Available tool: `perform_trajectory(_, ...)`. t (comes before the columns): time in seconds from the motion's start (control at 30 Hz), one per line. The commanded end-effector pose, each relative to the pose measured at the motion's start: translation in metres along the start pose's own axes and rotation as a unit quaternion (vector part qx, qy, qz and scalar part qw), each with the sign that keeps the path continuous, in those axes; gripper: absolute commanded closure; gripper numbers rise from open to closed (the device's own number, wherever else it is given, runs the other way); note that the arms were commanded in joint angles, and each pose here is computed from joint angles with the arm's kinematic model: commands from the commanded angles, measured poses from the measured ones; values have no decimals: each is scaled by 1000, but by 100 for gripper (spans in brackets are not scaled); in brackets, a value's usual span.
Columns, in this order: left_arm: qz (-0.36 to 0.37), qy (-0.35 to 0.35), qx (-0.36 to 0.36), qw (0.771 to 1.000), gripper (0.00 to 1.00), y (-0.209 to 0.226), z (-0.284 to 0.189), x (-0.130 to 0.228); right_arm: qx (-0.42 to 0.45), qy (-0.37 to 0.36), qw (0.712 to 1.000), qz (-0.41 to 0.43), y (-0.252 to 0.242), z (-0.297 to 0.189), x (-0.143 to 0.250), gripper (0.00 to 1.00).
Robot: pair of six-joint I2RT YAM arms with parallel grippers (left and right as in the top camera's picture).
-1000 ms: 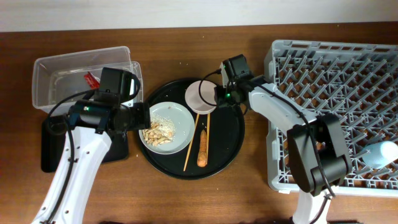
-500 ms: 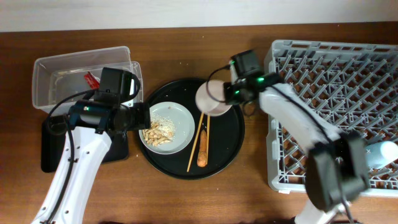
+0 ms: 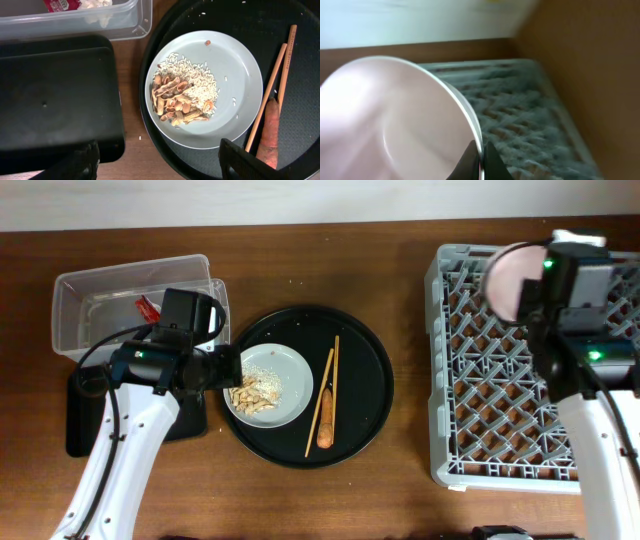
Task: Sort waste into correct bins and load items into the dishwasher rack
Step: 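Place the pink bowl into the dish rack with right gripper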
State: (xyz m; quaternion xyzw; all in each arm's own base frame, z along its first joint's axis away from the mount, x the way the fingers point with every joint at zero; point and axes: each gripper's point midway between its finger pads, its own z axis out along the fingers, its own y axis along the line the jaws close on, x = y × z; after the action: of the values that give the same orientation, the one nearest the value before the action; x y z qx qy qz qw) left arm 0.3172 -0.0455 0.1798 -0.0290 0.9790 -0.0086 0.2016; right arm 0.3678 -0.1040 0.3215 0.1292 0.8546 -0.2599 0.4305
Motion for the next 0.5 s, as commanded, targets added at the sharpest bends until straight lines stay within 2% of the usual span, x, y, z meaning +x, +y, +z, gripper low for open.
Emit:
perform_trajectory(0.0,3,-10,-4,1000,24,3,-5,-2,186,18,982,9,-71,14,3,96)
perform_trajectory(0.07,3,-10,-4,1000,24,3,-5,-2,281,40,959,10,-99,26,11,96)
perform_trajectory(0.23,3,-10,-4,1000,24,3,-5,-2,393,118,911,-40,-125,78,46,96)
perform_trajectory(0.3,3,-10,-4,1000,24,3,-5,-2,414,142,898,-53,-128,100,62,96)
perform_trajectory(0.47,3,-10,-4,1000,24,3,-5,-2,414,181,889,-77,-118,149,98,96)
